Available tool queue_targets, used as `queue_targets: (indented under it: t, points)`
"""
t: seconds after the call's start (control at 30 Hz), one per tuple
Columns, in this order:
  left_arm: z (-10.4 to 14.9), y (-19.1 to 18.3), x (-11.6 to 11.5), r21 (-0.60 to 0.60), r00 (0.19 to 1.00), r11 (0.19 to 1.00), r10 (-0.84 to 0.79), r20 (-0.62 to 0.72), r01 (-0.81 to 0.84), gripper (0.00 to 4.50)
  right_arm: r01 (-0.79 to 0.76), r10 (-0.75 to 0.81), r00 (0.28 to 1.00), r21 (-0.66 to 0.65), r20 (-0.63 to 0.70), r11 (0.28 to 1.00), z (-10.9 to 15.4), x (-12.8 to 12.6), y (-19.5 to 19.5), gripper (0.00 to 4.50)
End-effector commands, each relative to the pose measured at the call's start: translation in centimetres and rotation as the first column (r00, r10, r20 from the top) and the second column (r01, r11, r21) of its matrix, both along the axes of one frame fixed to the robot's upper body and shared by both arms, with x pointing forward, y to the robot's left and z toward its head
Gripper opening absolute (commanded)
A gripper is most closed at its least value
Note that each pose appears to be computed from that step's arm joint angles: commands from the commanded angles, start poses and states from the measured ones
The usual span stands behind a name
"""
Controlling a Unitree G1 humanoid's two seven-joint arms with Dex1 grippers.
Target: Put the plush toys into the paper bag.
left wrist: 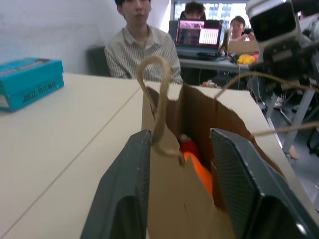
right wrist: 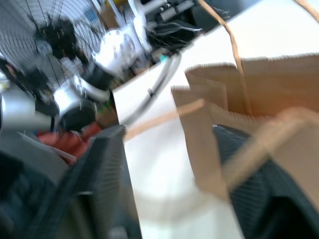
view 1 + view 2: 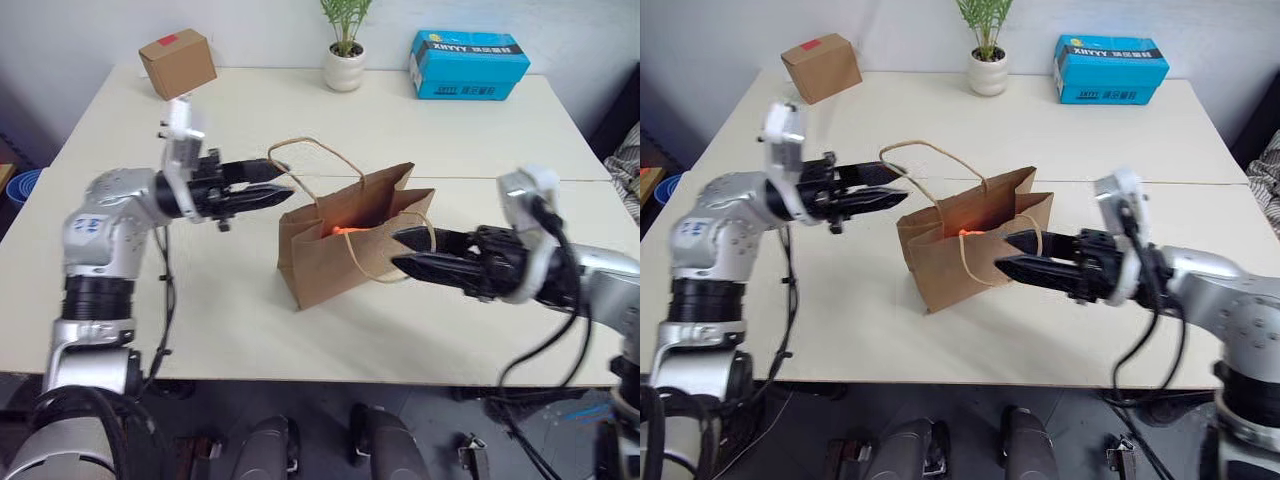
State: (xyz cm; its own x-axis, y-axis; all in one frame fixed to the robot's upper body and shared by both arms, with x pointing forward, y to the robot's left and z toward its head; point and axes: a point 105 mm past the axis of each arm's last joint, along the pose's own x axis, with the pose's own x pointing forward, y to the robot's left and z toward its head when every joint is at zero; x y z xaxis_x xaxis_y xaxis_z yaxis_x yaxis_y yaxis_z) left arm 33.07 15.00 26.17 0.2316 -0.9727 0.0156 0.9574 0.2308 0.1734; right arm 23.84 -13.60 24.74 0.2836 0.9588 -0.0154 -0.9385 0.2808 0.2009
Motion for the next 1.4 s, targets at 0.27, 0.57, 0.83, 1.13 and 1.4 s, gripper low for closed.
queue_targets:
  t: [0.27,0.57,0.83,1.13,1.4]
  points:
    - [-2.8,2.3,-2.3,0.064,0.998,0.997,0.05,-0.03,-0.048,4.48,0.209,-0.173,0.927,-0.075,0.334,0.975,-0.9,-2.0,-6.3,4.5]
    - [-4.4,-2.5,-2.6,-0.053,0.996,0.995,0.084,0.021,-0.083,4.48,0.31,-0.229,0.866,-0.119,0.444,0.943,-6.2,-3.3,-7.5,4.5]
    - [-6.1,-6.7,-2.5,-0.078,0.993,0.99,0.12,0.008,-0.119,4.48,0.361,-0.258,0.797,-0.087,0.547,0.929,-6.5,-3.8,-6.8,4.5]
    - [-7.1,-7.5,-1.1,-0.013,0.997,0.997,0.075,0.006,-0.075,1.99,0.369,-0.244,0.76,-0.091,0.603,0.925,-6.5,-4.3,-6.5,4.5]
    - [-7.0,-5.3,-2.8,0.181,0.927,0.91,-0.374,-0.034,0.374,0.02,0.339,-0.187,0.773,-0.147,0.606,0.929,-5.9,-5.5,-7.3,4.5]
